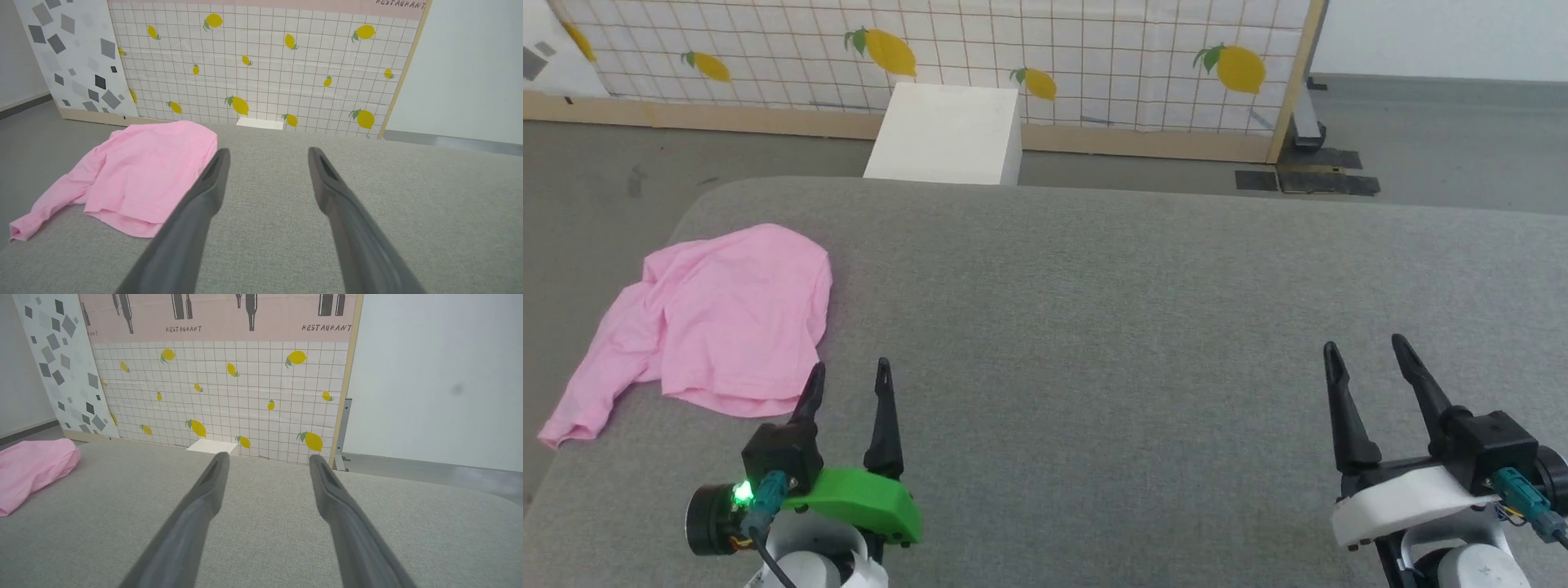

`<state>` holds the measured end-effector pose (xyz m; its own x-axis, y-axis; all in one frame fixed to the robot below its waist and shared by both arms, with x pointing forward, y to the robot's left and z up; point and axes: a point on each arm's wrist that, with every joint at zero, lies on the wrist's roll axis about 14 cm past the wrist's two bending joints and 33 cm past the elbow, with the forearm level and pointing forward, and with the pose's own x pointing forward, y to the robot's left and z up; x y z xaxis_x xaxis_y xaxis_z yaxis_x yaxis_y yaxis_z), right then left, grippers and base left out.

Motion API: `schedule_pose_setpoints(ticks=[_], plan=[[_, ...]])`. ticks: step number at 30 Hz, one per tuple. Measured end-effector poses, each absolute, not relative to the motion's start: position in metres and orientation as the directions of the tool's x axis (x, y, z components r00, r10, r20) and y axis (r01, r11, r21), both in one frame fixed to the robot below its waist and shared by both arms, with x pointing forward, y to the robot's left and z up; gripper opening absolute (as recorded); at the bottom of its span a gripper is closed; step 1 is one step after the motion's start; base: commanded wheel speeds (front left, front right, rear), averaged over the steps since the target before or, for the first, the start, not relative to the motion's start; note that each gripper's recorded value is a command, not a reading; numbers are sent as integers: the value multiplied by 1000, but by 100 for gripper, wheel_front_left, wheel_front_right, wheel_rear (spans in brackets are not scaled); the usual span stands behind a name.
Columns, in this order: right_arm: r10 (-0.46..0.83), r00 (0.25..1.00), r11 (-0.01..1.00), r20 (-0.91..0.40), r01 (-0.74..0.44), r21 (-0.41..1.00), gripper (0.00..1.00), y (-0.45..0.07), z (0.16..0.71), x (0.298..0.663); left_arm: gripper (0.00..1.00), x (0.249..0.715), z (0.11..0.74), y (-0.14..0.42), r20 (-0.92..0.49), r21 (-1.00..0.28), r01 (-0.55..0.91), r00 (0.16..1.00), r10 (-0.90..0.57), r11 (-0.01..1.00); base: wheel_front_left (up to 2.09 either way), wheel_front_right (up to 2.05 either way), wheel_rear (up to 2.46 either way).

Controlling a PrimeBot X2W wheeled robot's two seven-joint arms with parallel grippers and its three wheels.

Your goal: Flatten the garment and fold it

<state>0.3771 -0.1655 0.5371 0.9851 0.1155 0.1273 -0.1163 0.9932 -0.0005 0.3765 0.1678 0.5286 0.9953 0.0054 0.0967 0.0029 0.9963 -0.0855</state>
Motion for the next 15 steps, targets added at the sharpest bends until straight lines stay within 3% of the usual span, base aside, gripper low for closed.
schedule_pose_setpoints(ticks=[15], plan=[[293, 943, 955, 157, -298, 5, 100, -100, 541, 402, 100, 340, 534, 231, 127, -87, -199, 970, 209, 976, 0, 0, 0]])
